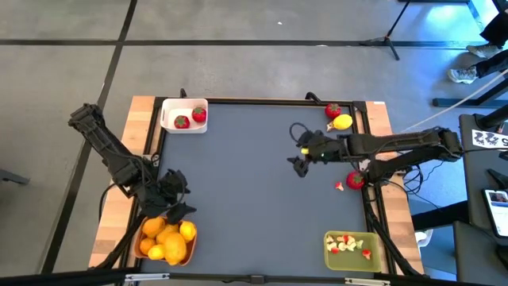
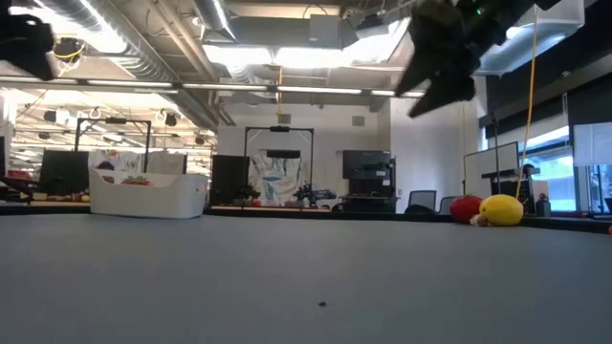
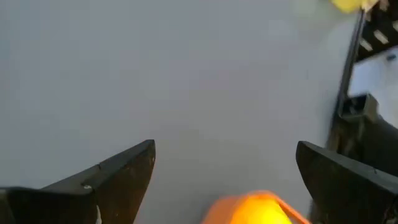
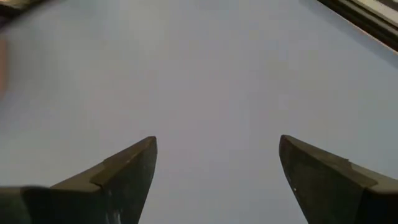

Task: Sort produce into baskets
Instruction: Put the yellow lemon into the orange bin

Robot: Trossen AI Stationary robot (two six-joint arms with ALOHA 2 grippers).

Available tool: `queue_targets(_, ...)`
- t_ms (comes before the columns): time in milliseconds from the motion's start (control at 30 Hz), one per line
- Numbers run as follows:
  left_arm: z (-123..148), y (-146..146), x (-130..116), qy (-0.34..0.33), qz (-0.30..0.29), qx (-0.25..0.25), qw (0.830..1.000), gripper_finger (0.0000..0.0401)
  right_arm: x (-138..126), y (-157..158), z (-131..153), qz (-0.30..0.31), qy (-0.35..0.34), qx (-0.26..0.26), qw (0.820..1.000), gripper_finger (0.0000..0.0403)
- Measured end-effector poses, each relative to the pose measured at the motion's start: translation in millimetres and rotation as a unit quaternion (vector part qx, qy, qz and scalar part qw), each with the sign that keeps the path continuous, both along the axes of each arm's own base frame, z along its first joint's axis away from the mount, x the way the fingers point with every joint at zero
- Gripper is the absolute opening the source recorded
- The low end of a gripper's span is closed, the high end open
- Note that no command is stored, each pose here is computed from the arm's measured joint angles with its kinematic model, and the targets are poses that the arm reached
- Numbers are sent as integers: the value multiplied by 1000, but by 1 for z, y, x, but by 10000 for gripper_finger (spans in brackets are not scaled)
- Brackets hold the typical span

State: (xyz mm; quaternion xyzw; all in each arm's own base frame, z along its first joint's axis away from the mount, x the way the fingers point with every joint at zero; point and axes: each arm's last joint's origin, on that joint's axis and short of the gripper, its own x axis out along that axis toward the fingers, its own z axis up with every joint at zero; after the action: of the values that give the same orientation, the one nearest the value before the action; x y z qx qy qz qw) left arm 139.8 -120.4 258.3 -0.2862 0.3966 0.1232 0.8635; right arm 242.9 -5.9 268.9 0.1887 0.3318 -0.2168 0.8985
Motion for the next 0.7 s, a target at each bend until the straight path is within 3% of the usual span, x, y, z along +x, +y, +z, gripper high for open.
queue_targets(167,0,8,8,-24,29,50,998,381,-25,-33,-4,-77,82,2,994,335)
queue_targets(367,0,20,16,-27,48,88,995,381,-55,-77,-13,-186,197,-29,962,335)
queue_targets(700,-3,40,27,-16,74,132,988,381,-92,-145,-22,-273,246,3,930,335)
